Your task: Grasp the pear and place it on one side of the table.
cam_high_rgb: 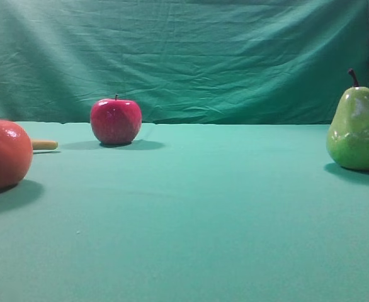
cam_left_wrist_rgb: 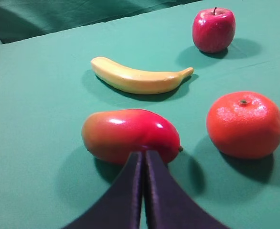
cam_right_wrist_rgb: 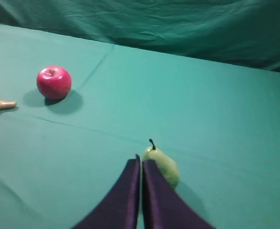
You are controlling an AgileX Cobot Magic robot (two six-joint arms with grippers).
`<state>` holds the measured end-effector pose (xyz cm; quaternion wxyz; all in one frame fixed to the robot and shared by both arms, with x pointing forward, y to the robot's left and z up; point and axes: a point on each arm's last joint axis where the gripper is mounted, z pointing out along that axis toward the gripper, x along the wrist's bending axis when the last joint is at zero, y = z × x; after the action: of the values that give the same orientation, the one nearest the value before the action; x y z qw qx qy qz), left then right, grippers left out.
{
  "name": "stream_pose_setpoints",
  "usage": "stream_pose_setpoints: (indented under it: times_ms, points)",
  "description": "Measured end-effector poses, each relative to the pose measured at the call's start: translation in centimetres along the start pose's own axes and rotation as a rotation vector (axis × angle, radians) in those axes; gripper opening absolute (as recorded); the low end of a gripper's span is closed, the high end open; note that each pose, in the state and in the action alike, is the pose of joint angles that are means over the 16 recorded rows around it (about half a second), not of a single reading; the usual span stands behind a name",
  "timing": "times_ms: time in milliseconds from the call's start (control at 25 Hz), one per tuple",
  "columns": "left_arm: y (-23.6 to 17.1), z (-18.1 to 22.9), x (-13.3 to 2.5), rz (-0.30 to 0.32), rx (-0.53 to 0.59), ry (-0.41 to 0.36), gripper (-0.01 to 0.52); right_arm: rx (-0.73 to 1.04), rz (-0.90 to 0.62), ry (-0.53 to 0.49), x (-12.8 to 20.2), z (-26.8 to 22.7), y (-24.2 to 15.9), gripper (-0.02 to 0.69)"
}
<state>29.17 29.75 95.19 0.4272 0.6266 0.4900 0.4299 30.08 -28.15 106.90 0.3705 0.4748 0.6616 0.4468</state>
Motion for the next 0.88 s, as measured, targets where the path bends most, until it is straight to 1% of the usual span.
stream_pose_setpoints:
  times_ms: [240, 440, 640, 880]
  points:
    - [0.0, 0.0, 0.0, 0.0, 0.0, 0.0, 0.0, -0.036, -0.002, -0.085, -0.1, 0.7, -5.5, 0.0]
    - [0.0, 0.0, 0.0, 0.0, 0.0, 0.0, 0.0, -0.025, 0.0, -0.13, -0.1, 1.7, -9.2, 0.0]
    - [0.0, 0.0, 0.0, 0.0, 0.0, 0.0, 0.0, -0.003, 0.003, -0.148, -0.1, 2.4, -11.3, 0.0]
    - [0.0, 0.0, 0.0, 0.0, 0.0, 0.0, 0.0, 0.016, 0.006, -0.151, 0.0, 2.7, -12.1, 0.0]
